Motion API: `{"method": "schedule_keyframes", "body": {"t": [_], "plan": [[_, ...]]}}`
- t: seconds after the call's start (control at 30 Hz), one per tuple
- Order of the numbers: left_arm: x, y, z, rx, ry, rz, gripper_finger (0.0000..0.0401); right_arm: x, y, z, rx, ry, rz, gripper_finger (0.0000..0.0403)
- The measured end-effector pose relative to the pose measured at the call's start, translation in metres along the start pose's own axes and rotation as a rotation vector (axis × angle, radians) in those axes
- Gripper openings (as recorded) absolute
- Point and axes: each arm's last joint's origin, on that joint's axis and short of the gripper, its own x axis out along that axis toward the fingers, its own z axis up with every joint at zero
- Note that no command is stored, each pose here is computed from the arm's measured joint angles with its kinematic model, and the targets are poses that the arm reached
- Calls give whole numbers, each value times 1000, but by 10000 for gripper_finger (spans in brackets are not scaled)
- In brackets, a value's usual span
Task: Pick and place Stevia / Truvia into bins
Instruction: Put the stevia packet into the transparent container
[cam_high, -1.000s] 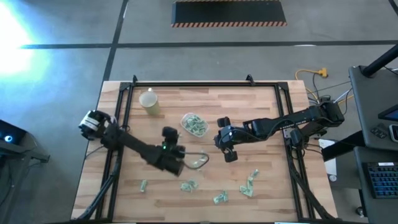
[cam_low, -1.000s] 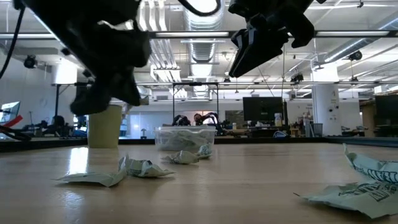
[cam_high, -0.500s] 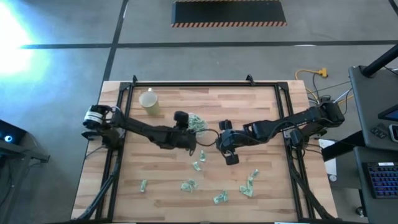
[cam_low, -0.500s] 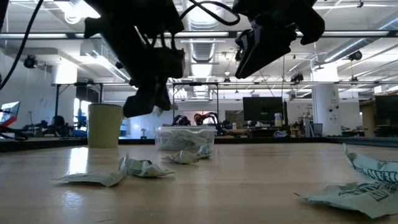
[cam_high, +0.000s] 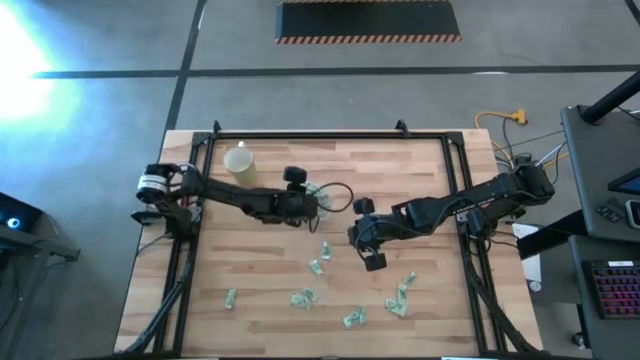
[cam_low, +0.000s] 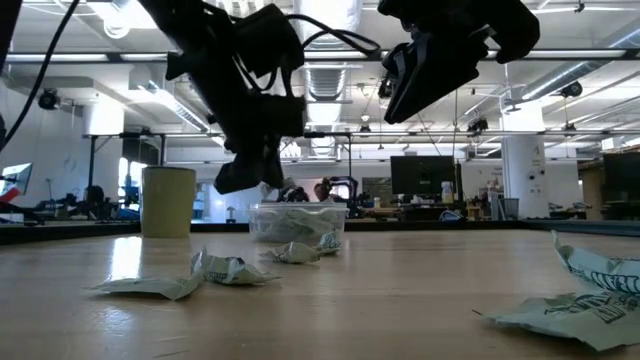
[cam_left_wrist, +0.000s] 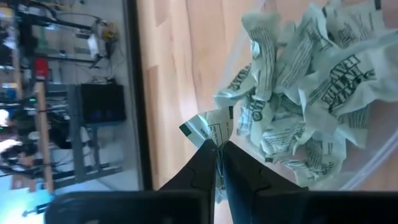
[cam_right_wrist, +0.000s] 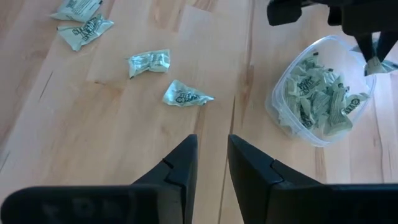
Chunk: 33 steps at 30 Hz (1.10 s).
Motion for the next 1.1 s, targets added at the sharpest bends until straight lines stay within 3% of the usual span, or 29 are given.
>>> {"method": "schedule_keyframes", "body": {"t": [0.2, 0.67, 0.83, 1.1], "plan": [[8, 2, -4, -21, -28, -96, 23, 0, 0, 0, 0, 0, -1, 73], [7, 5, -2, -44, -36, -50, 95, 0, 0, 0, 4, 4, 0, 77], [-12, 8, -6, -39, -25, -68, 95, 0, 1, -3, 26, 36, 3, 71], [-61, 17, -23, -192, -14, -129, 95, 1, 14, -11, 25, 71, 28, 77]]}}
